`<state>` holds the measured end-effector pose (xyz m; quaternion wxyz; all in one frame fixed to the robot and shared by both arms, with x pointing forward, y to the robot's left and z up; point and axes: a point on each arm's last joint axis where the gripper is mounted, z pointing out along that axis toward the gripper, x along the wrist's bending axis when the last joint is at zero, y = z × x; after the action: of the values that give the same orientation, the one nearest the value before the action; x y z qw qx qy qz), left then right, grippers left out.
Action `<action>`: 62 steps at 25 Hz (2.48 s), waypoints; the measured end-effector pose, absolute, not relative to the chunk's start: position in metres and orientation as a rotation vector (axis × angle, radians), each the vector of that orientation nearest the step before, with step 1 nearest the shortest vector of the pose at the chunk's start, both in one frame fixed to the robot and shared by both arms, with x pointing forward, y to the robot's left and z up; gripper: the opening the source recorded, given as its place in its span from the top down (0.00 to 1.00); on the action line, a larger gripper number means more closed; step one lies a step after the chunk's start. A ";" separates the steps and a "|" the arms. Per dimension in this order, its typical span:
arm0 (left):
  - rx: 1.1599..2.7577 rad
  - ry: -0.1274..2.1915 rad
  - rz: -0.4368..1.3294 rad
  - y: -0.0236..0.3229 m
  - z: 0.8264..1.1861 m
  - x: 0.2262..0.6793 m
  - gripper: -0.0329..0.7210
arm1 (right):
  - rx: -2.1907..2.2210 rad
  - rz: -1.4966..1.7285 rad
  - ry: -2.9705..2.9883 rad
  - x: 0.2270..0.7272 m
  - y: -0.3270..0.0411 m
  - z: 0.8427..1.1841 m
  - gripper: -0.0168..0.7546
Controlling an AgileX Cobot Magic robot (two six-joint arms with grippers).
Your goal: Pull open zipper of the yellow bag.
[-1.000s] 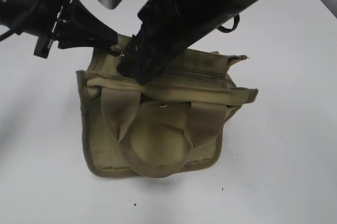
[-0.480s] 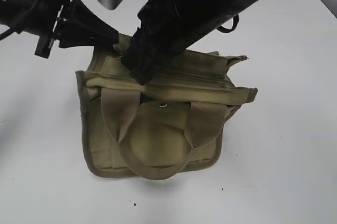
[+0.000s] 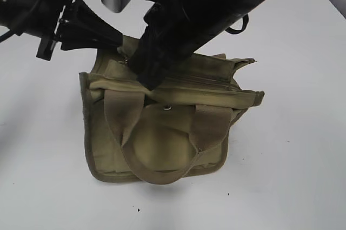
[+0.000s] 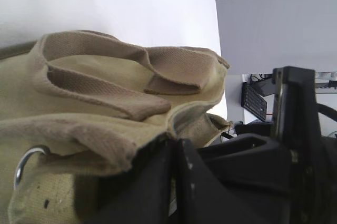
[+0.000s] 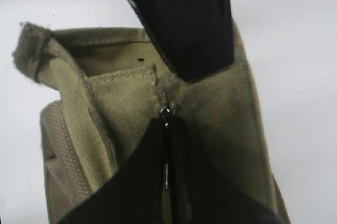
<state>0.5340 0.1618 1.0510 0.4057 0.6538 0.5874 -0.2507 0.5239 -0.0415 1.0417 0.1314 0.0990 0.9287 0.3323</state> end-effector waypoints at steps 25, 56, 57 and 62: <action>1.673 1.456 -0.603 0.163 1.055 0.531 0.96 | 1.072 0.514 2.898 0.544 -0.154 1.041 0.98; 1.958 1.292 0.130 0.218 1.152 0.432 0.31 | 1.503 0.551 2.771 0.437 -0.201 1.077 0.20; 1.971 1.319 0.173 0.224 1.157 0.421 0.31 | 1.509 0.554 2.765 0.425 -0.205 1.075 0.20; 1.962 1.404 0.467 0.262 1.167 0.345 0.31 | 1.477 0.629 2.698 0.372 -0.225 1.067 0.21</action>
<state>0.3454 0.2619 1.1665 0.3354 0.7521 0.5383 0.1792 0.3723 -0.2251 1.0671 0.0013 0.4705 0.8594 0.2003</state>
